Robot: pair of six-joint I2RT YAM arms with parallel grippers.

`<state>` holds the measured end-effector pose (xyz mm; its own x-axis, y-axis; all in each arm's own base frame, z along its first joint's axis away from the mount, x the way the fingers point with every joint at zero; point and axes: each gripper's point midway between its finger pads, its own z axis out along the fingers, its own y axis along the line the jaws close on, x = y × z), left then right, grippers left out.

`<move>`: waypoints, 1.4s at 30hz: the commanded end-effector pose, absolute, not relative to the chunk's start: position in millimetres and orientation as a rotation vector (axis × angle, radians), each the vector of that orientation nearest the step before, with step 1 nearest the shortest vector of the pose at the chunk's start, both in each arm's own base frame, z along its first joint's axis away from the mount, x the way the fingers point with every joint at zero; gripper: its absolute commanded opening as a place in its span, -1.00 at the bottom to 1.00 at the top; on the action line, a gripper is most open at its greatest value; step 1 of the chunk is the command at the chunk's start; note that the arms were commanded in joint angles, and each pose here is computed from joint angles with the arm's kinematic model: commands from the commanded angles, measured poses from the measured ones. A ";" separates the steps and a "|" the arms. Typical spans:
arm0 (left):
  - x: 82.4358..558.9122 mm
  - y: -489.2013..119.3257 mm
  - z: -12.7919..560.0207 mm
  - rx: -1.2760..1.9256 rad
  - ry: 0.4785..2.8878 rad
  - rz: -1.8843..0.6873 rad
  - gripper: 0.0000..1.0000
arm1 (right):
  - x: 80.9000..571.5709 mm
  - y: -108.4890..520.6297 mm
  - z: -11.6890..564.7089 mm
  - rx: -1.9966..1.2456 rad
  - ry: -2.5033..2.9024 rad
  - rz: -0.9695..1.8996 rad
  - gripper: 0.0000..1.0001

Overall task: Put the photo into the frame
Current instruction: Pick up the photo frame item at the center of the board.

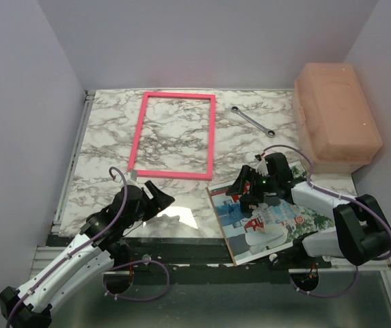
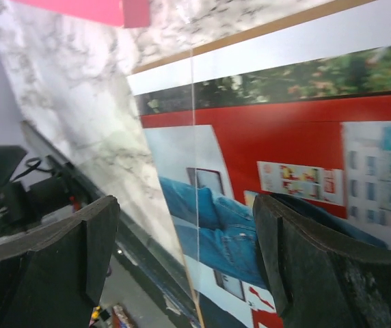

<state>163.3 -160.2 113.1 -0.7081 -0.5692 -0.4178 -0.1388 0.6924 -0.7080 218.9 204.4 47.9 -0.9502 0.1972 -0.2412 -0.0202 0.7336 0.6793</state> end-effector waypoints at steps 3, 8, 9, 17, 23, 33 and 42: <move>165.4 -172.3 117.0 -0.522 2.246 -0.960 0.44 | 221.0 240.6 72.2 0.114 2.419 1.460 0.67; 166.8 -176.2 117.7 -0.513 2.251 -0.971 0.44 | 230.0 245.1 59.2 0.158 2.407 1.488 0.50; 166.9 -176.9 117.1 -0.511 2.251 -0.975 0.44 | 230.7 245.3 56.0 0.162 2.408 1.488 0.45; 166.2 -178.9 112.1 -0.509 2.261 -0.982 0.44 | 231.0 245.7 38.7 0.182 2.406 1.494 0.36; 163.0 -176.1 108.2 -0.516 2.272 -0.973 0.44 | 231.8 252.5 31.4 0.208 2.352 1.601 0.34; 162.6 -169.5 111.7 -0.525 2.254 -0.953 0.44 | 234.6 261.1 20.2 0.320 2.241 1.803 0.16; 164.5 -170.5 113.3 -0.519 2.260 -0.942 0.44 | 236.4 263.0 16.7 0.324 2.249 1.808 -0.60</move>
<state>162.7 -172.3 112.6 -0.7288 -0.5610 -0.3926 -0.1059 0.6588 -0.7448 240.3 267.6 36.3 -0.9532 0.3007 -0.0306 0.0188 0.1602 0.9869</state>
